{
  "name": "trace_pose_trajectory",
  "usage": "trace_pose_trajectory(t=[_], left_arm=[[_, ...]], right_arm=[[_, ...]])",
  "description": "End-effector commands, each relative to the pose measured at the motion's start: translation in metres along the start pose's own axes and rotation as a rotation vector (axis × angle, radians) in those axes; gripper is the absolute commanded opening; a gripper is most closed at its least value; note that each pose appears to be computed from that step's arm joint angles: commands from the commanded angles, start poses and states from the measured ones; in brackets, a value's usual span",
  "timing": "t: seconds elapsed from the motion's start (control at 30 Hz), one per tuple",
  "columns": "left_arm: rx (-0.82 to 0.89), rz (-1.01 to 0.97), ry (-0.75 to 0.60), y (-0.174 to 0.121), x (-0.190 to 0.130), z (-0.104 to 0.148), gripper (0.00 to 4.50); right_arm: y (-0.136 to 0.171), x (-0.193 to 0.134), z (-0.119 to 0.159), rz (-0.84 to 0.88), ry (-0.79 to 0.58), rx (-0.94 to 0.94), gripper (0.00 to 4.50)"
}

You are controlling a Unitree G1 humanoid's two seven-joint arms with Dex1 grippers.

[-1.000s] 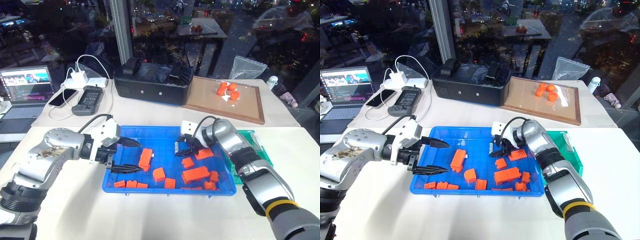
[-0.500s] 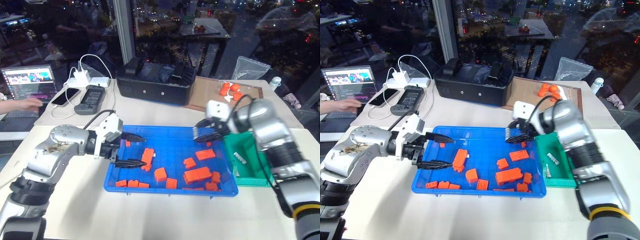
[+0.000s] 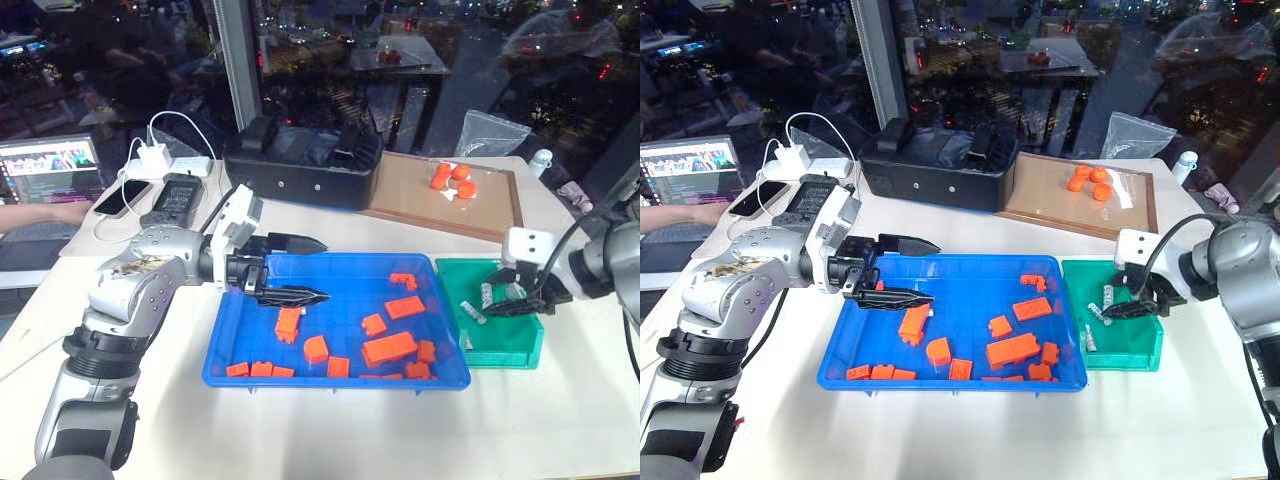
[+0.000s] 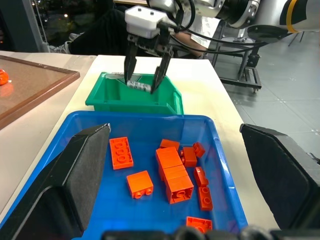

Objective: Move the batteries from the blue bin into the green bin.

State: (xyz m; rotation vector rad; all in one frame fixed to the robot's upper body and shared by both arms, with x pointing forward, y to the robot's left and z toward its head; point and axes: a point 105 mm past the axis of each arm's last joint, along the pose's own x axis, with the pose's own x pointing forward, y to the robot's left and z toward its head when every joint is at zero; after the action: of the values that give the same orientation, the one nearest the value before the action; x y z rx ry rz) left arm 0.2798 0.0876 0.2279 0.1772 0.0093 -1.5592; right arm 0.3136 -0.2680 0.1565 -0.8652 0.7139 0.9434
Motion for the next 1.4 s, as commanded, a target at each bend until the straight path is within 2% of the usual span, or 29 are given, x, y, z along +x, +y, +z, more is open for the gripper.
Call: trace_pose_trajectory(t=[0.03,0.07,0.1,0.17,0.3,0.43,0.5,0.57,0.63,0.8,0.93,1.23,1.4], left_arm=[[0.013,0.014,0.008,-0.001,-0.003,0.007,4.50],[0.010,0.021,0.014,-0.001,-0.004,0.007,4.50],[0.008,0.028,0.021,-0.001,-0.005,0.006,4.50],[0.001,0.045,0.039,-0.002,-0.009,0.003,4.50],[0.001,0.116,0.088,0.000,-0.022,-0.005,4.50],[-0.027,0.202,0.172,-0.004,-0.047,-0.021,4.50],[-0.032,0.218,0.198,-0.006,-0.052,-0.026,4.50],[-0.057,0.240,0.240,-0.010,-0.061,-0.033,4.50],[-0.071,0.247,0.266,-0.014,-0.068,-0.036,4.50],[-0.081,0.315,0.321,-0.015,-0.089,-0.040,4.50],[-0.096,0.328,0.343,-0.025,-0.095,-0.041,4.50],[-0.112,0.379,0.374,-0.033,-0.101,-0.046,4.50],[-0.119,0.391,0.367,-0.037,-0.099,-0.047,4.50]], right_arm=[[-0.003,0.006,-0.005,-0.023,0.024,-0.032,3.03],[-0.003,0.008,-0.008,-0.020,0.034,-0.034,3.54],[-0.004,0.008,-0.009,-0.019,0.045,-0.039,3.73],[-0.009,0.003,-0.007,-0.032,0.050,-0.050,4.43],[-0.022,-0.022,0.013,-0.077,0.022,-0.082,4.43],[-0.026,-0.037,0.072,-0.106,-0.184,-0.125,4.43],[-0.025,-0.035,0.093,-0.108,-0.254,-0.145,4.43],[-0.005,-0.016,0.142,-0.010,-0.426,-0.199,4.43],[0.015,-0.002,0.167,0.078,-0.500,-0.238,4.43],[0.042,0.045,0.194,0.176,-0.523,-0.359,4.43],[0.048,0.073,0.210,0.200,-0.522,-0.499,4.43],[0.051,0.105,0.236,0.222,-0.483,-0.820,4.43],[0.060,0.120,0.246,0.287,-0.451,-0.996,4.43]])
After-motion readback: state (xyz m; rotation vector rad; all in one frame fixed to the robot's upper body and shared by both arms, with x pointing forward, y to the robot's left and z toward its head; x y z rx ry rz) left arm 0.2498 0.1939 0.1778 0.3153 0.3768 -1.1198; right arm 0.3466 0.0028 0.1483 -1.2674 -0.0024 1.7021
